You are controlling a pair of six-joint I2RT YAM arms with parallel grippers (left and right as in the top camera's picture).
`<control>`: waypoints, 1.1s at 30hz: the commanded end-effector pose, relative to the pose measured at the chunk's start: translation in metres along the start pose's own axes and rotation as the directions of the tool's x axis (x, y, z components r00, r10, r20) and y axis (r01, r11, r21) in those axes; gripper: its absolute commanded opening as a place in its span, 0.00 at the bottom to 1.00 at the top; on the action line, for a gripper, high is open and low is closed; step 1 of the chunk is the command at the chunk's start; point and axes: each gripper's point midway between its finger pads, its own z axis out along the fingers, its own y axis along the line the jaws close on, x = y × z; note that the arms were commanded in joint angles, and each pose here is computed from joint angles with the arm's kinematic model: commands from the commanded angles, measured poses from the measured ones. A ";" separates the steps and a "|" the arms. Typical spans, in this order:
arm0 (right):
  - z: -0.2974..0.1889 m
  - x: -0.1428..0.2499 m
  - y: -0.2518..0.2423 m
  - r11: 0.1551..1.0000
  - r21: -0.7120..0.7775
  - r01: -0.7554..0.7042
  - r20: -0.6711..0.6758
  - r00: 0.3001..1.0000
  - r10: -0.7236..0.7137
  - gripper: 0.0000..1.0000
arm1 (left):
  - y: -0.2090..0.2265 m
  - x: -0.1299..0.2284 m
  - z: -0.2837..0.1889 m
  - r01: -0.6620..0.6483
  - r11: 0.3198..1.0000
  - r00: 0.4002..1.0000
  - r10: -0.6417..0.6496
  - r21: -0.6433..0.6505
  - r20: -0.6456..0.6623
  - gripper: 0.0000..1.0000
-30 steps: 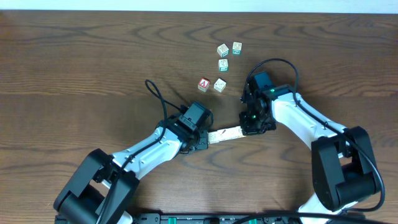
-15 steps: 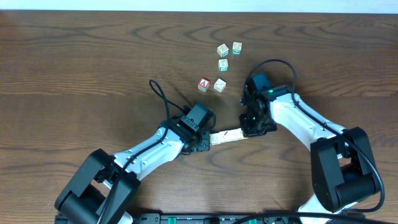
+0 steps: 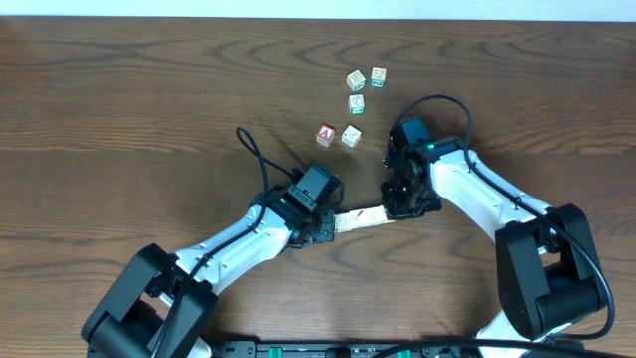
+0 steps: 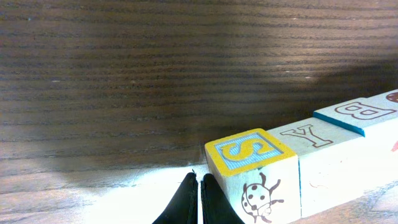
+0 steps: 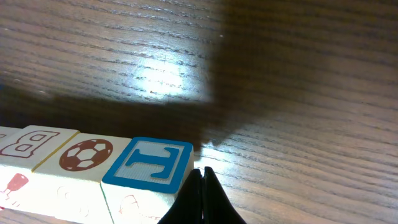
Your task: Lift 5 blocks
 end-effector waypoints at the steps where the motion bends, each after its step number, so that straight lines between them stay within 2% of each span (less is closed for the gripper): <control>1: -0.012 0.015 0.066 0.962 -0.265 0.061 -0.034 0.997 -0.073 0.01 | -0.065 -0.017 -0.029 -0.067 0.974 0.997 0.059 0.217 0.046 0.07; 23: -0.015 0.019 0.066 0.962 -0.267 0.058 -0.042 0.996 -0.072 0.01 | -0.074 -0.023 -0.036 -0.058 0.969 0.997 0.046 0.242 0.056 0.07; 33: -0.034 0.016 0.070 0.957 -0.278 0.082 0.013 0.997 -0.082 0.01 | -0.076 -0.024 -0.037 -0.058 0.967 0.997 0.045 0.248 0.056 0.07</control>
